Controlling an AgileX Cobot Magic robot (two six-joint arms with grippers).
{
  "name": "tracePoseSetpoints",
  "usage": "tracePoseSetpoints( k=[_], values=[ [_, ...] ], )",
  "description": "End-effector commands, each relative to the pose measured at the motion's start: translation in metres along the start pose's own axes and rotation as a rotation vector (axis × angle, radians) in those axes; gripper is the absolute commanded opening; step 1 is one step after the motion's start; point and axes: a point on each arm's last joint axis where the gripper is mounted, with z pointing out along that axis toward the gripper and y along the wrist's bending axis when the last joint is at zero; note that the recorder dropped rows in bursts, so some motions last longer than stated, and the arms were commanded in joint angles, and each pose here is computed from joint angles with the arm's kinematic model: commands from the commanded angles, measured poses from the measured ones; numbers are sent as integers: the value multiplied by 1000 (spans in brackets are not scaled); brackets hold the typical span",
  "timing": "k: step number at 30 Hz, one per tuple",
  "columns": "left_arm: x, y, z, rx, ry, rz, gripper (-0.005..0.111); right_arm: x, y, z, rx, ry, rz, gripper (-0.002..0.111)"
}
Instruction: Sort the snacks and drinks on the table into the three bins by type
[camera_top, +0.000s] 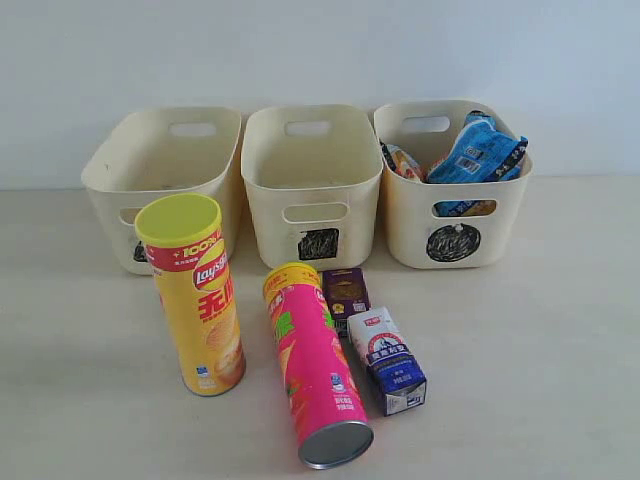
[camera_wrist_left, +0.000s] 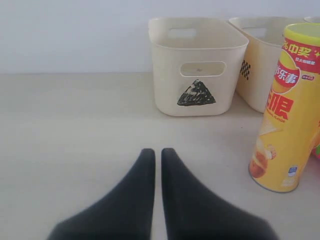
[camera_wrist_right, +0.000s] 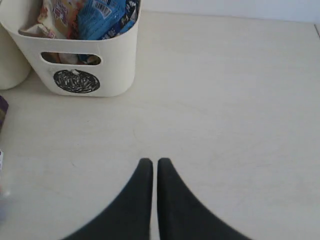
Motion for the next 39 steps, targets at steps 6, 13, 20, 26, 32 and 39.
tracePoseSetpoints(
  k=[6,13,20,26,32,39],
  values=[
    [-2,0,-1,-1,-14,-12,4,17,-2,-48,6,-194,8,0],
    [-2,0,-1,-1,-16,-12,4,19,-4,-56,39,-210,-45,0],
    [-2,0,-1,-1,-16,-12,4,31,-10,-60,81,-216,-36,0],
    [-2,0,-1,-1,-14,-12,4,67,-13,-54,133,-362,-46,0],
    [-2,0,-1,-1,-14,-12,4,103,-8,-56,133,-469,-56,0],
    [-2,0,-1,-1,-14,-12,4,146,-5,-56,137,-508,-42,0]
  ],
)
